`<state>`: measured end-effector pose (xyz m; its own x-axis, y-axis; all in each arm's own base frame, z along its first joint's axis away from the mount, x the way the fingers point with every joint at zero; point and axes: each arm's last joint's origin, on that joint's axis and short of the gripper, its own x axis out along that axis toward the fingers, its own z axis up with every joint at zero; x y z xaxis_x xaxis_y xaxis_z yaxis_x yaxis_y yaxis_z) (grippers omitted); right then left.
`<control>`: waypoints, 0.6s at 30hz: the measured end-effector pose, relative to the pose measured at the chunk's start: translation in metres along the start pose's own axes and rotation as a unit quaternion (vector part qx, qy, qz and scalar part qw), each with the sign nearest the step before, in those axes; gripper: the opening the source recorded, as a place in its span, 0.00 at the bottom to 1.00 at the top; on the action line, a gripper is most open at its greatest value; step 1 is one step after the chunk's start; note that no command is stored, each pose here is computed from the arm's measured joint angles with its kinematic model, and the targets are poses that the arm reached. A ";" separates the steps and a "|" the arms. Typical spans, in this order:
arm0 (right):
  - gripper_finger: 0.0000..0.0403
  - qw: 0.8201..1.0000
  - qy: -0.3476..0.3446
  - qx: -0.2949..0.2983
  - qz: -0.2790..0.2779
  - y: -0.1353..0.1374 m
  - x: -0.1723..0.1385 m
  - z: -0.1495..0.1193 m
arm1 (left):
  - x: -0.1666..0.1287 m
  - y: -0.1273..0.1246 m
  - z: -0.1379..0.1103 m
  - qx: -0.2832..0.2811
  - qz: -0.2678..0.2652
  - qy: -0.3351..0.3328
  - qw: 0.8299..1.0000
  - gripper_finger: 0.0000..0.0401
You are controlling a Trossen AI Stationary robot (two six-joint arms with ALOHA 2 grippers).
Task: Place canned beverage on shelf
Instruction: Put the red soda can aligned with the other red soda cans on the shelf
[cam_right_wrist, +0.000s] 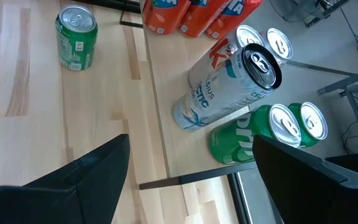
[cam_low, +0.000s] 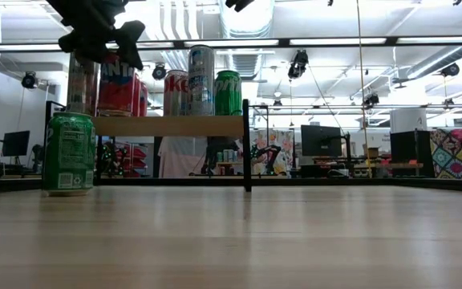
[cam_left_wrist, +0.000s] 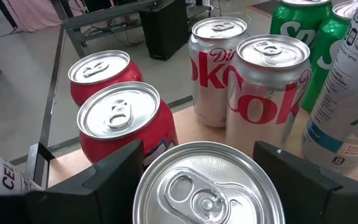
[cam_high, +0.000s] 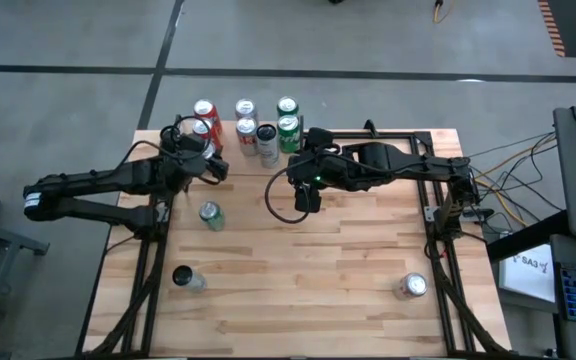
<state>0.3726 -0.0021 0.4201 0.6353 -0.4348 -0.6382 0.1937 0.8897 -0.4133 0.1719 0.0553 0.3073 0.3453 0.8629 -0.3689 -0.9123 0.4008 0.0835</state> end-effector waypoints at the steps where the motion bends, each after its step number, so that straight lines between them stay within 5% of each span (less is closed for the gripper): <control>1: 0.81 1.000 0.000 0.000 0.000 0.000 0.000 0.000 | 0.000 0.000 0.000 0.000 0.000 0.000 1.000 0.70; 18: 0.81 1.000 0.000 0.000 0.000 0.000 0.000 0.000 | 0.001 0.000 -0.002 0.004 0.005 0.002 1.000 0.70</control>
<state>0.3727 -0.0021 0.4202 0.6356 -0.4348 -0.6380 0.1942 0.8898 -0.4130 0.1715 0.0553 0.3051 0.3357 0.8655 -0.3718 -0.9140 0.3947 0.0937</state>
